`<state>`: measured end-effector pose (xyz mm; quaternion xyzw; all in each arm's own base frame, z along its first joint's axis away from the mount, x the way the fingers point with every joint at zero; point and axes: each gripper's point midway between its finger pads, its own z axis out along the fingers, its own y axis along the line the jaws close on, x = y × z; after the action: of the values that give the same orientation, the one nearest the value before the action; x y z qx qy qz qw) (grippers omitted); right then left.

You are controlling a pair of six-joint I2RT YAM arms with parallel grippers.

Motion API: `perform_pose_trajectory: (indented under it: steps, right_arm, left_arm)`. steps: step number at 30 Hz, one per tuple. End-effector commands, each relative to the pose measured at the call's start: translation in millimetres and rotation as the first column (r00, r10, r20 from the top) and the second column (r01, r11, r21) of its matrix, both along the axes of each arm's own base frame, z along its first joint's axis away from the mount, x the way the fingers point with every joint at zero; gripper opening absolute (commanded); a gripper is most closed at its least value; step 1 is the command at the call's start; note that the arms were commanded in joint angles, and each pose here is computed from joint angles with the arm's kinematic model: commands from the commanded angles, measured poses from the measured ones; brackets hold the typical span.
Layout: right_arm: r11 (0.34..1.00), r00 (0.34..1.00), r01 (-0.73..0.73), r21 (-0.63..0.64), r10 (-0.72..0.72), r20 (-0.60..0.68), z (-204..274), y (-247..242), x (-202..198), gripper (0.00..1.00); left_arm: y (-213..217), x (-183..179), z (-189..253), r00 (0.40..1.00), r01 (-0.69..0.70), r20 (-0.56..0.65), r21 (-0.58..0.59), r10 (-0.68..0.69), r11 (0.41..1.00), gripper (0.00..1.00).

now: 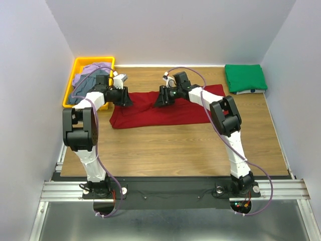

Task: Fold and stack the t-shirts
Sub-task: Fold the tshirt

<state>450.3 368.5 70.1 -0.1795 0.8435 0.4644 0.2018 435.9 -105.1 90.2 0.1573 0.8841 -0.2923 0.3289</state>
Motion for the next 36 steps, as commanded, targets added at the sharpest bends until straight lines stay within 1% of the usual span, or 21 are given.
perform_pose_trajectory:
  steps: [1, 6, 9, 14, 17, 18, 20, 24, 25, 27, 29, 33, 36]
  right_arm:
    - [1.000, 0.997, -0.007, 0.028, 0.005, 0.073, 16.1, 15.6, 11.2, 0.54]
    - [1.000, 0.997, 0.001, 0.026, -0.003, 0.077, 8.4, 24.2, 15.8, 0.52]
    - [0.999, 0.997, 0.000, 0.034, -0.003, 0.079, 9.6, 27.0, 17.9, 0.47]
    - [0.999, 0.996, -0.010, 0.051, 0.006, 0.088, 14.3, 32.4, 19.0, 0.45]
    - [0.998, 0.996, -0.009, 0.056, 0.004, 0.084, 13.9, 34.6, 20.2, 0.40]
    - [0.998, 0.997, -0.009, 0.057, 0.005, 0.082, 13.7, 34.8, 20.2, 0.35]
    - [0.998, 0.997, -0.011, 0.066, 0.006, 0.077, 17.8, 35.6, 19.2, 0.32]
    - [0.995, 0.998, -0.019, 0.096, 0.013, 0.068, 36.6, 37.0, 14.2, 0.19]
    - [0.994, 0.998, -0.021, 0.104, 0.015, 0.062, 41.7, 37.4, 12.6, 0.11]
    - [0.992, 0.999, -0.017, 0.128, 0.012, 0.041, 56.1, 38.3, 8.8, 0.01]
    - [0.988, 0.999, -0.027, 0.151, 0.024, 0.022, 65.3, 39.7, 4.2, 0.01]
    - [0.983, 0.998, -0.008, 0.186, 0.020, -0.065, 76.7, 40.4, -2.5, 0.01]
    - [0.981, 0.991, 0.041, 0.192, -0.015, -0.135, 77.4, 33.8, 0.6, 0.01]
  left_arm:
    - [1.9, 13.8, 1.7, 0.999, -0.020, 0.037, -0.002, 0.020, 1.000, 0.41]
    - [1.3, 18.5, -5.5, 0.999, -0.025, 0.031, -0.009, 0.026, 1.000, 0.41]
    - [1.0, 20.2, -8.4, 0.999, -0.026, 0.029, -0.012, 0.027, 1.000, 0.41]
    - [1.4, 23.1, -15.2, 0.999, -0.030, 0.019, -0.011, 0.030, 0.999, 0.41]
    - [1.9, 24.9, -17.4, 0.999, -0.035, 0.015, -0.014, 0.036, 0.999, 0.41]
    - [1.0, 26.0, -16.6, 0.999, -0.033, 0.020, -0.015, 0.033, 0.999, 0.41]
    - [1.5, 27.4, -18.2, 0.999, -0.038, 0.018, -0.013, 0.038, 0.999, 0.41]
    - [3.5, 30.8, -20.4, 0.999, -0.047, 0.020, -0.003, 0.047, 0.999, 0.41]
    - [4.3, 31.7, -22.2, 0.999, -0.052, 0.018, 0.001, 0.052, 0.999, 0.41]
    - [5.3, 32.9, -23.6, 0.998, -0.059, 0.018, 0.005, 0.059, 0.998, 0.41]
    - [7.0, 34.6, -24.4, 0.998, -0.068, 0.018, 0.008, 0.068, 0.998, 0.41]
    - [8.4, 35.8, -28.3, 0.997, -0.079, 0.013, 0.019, 0.078, 0.997, 0.41]
    - [10.0, 36.2, -29.1, 0.996, -0.084, 0.013, 0.023, 0.084, 0.996, 0.41]
